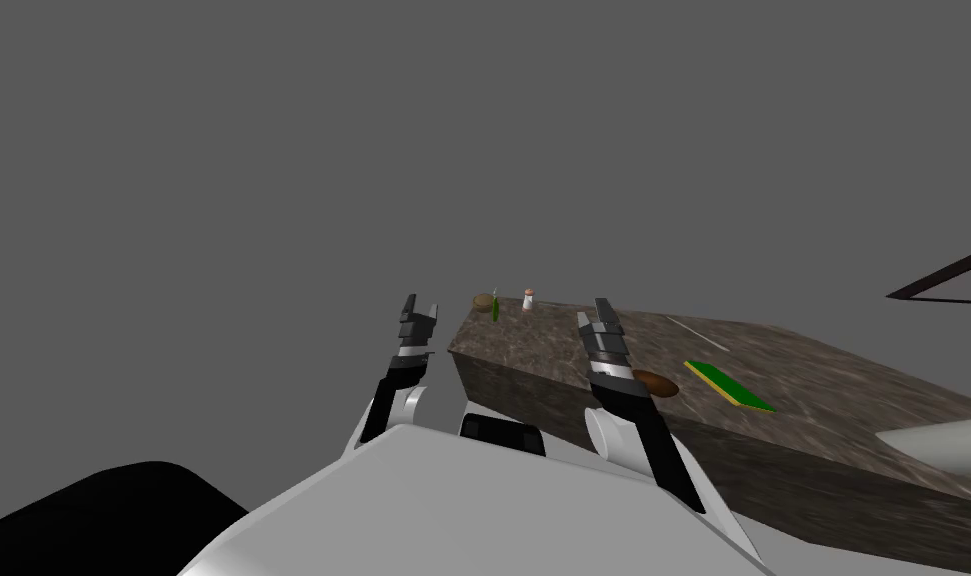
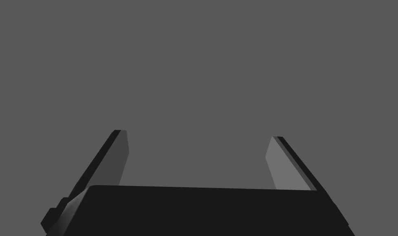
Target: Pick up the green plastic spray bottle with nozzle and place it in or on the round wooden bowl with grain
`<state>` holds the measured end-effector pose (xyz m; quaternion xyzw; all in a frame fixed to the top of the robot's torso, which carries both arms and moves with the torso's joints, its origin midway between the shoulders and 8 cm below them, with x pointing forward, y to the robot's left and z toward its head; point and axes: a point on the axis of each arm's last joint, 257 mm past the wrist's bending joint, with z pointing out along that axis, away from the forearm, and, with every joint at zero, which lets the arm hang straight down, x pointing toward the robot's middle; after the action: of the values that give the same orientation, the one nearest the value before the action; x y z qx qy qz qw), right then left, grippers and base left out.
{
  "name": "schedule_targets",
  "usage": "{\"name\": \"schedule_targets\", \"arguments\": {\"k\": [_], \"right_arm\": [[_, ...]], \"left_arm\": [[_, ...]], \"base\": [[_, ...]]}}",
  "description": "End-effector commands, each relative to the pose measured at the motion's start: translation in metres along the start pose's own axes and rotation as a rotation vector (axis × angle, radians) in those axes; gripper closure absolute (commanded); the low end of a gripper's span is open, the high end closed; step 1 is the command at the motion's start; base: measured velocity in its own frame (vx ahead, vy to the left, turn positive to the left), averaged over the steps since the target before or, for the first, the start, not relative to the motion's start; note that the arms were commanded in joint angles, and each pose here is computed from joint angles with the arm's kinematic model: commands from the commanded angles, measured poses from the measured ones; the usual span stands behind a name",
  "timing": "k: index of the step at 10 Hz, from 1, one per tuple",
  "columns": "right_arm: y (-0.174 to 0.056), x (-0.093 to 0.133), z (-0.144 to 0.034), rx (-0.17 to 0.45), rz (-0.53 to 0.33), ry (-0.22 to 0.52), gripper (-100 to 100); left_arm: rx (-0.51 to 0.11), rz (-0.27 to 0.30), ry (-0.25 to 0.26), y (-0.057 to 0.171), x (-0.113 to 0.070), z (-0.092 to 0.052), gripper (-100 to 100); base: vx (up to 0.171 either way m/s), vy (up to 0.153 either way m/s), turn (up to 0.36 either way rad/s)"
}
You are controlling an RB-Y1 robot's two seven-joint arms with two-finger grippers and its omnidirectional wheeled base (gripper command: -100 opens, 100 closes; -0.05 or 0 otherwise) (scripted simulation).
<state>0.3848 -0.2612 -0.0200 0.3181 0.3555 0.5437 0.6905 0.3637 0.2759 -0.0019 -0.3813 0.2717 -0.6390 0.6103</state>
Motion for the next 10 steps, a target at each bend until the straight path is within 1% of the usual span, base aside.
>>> {"name": "schedule_targets", "arguments": {"k": [1, 3, 5, 7, 8, 10], "right_arm": [[0.0, 0.0, 0.0, 0.0, 0.0, 0.0, 0], [0.0, 0.0, 0.0, 0.0, 0.0, 0.0, 0], [0.0, 0.0, 0.0, 0.0, 0.0, 0.0, 0], [0.0, 0.0, 0.0, 0.0, 0.0, 0.0, 0], [0.0, 0.0, 0.0, 0.0, 0.0, 0.0, 0], [0.0, 0.0, 0.0, 0.0, 0.0, 0.0, 0]], "left_arm": [[-0.013, -0.001, 0.026, 0.006, 0.003, 0.001, -100], [-0.039, -0.017, 0.059, 0.019, 0.007, 0.002, -100], [-0.072, -0.05, 0.082, 0.038, 0.009, 0.005, -100], [-0.105, -0.099, 0.095, 0.058, 0.009, 0.01, -100], [-0.111, -0.098, 0.093, 0.061, 0.008, 0.009, -100], [-0.139, -0.161, 0.097, 0.08, 0.009, 0.017, -100]], "base": [[-0.016, 0.001, -0.001], [-0.042, -0.003, -0.001], [-0.078, 0.01, 0.001], [-0.099, 0.012, 0.003], [-0.078, 0.007, 0.0], [-0.082, 0.024, 0.005]]}}
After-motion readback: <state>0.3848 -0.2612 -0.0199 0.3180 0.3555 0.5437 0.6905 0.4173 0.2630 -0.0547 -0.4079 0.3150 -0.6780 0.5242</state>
